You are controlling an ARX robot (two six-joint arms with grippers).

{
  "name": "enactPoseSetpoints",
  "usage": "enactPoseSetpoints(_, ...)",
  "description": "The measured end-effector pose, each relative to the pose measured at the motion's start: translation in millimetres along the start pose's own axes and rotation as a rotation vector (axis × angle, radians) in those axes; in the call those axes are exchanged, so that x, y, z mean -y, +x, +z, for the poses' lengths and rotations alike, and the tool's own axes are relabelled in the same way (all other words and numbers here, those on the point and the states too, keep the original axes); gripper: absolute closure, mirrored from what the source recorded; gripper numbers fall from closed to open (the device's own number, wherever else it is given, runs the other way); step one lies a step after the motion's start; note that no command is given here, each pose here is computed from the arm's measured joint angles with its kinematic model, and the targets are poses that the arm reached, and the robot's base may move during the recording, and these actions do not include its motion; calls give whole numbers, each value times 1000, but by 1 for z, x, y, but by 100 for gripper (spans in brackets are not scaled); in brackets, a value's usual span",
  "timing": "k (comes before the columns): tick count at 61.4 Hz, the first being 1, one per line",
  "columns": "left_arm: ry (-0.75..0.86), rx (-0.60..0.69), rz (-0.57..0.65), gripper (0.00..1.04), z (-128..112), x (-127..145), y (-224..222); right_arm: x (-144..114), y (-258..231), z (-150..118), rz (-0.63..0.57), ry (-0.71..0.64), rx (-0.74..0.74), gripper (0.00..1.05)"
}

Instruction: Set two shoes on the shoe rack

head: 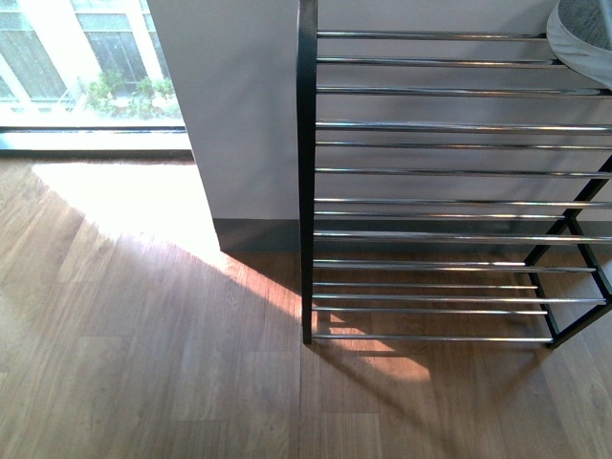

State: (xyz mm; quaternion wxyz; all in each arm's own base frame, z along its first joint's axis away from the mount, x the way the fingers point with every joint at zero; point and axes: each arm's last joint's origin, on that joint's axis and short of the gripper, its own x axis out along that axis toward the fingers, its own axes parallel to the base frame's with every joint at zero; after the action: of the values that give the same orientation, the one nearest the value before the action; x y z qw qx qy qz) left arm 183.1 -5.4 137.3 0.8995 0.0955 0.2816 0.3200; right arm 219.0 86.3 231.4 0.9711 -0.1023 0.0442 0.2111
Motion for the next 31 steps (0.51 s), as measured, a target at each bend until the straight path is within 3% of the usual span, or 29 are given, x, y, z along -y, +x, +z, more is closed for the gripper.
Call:
enactPoseSetpoints(10, 0, 0, 1, 103, 0, 0, 0, 21, 80, -15, -143, 12, -223, 103)
enactPoseSetpoints(31, 0, 0, 1, 103, 0, 0, 0, 44, 150, -44, -253, -137, -418, 103)
